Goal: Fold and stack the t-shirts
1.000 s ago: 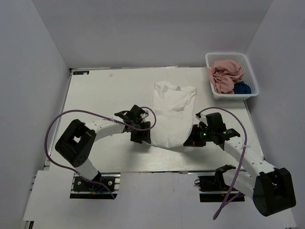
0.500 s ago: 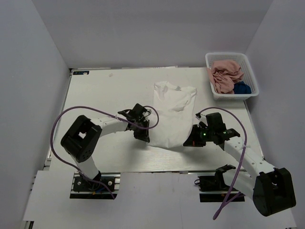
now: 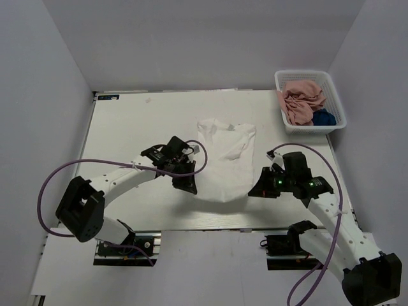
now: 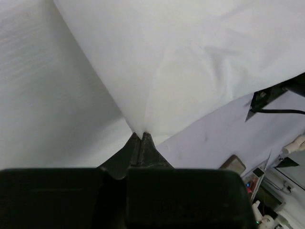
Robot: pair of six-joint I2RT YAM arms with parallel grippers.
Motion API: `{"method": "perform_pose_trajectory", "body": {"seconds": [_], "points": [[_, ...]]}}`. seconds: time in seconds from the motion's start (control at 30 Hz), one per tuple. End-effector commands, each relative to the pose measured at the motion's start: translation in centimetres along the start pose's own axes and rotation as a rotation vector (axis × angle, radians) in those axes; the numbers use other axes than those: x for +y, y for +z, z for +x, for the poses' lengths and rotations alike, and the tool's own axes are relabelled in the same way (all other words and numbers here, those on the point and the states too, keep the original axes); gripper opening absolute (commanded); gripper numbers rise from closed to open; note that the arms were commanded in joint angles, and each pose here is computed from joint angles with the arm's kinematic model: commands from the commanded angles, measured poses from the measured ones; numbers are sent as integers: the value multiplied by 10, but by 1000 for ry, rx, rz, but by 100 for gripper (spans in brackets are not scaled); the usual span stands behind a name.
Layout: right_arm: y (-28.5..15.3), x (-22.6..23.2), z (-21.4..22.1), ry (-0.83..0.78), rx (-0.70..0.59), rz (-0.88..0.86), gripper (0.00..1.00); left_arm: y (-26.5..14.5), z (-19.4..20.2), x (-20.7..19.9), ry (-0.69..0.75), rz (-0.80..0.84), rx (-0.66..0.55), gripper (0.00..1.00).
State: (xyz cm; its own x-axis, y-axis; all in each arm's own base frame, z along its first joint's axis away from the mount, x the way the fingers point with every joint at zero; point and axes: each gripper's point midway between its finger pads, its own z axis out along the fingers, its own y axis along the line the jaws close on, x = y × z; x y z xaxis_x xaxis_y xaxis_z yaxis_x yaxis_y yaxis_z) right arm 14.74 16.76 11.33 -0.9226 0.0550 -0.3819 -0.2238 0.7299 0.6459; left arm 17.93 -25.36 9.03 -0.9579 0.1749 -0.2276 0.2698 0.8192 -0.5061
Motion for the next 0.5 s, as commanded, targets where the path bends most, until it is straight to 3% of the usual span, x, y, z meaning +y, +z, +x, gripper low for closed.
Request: {"method": "perform_pose_trajectory", "body": {"seconds": [0.0,0.13,0.3,0.47], "points": [[-13,22,-14,-45,-28,-52,0,-21,-2,-18,12,33,10,0],[-13,19,-39,-48,-57,18,0,-36,-32,-39,51,83,-65,0],[-22,20,-91,-90,-197,116,0,-43,-84,-39,-20,-20,-219,0],[-20,9,-123,-71,-232,182,0,-44,-125,-24,-79,-139,-319,0]]}}
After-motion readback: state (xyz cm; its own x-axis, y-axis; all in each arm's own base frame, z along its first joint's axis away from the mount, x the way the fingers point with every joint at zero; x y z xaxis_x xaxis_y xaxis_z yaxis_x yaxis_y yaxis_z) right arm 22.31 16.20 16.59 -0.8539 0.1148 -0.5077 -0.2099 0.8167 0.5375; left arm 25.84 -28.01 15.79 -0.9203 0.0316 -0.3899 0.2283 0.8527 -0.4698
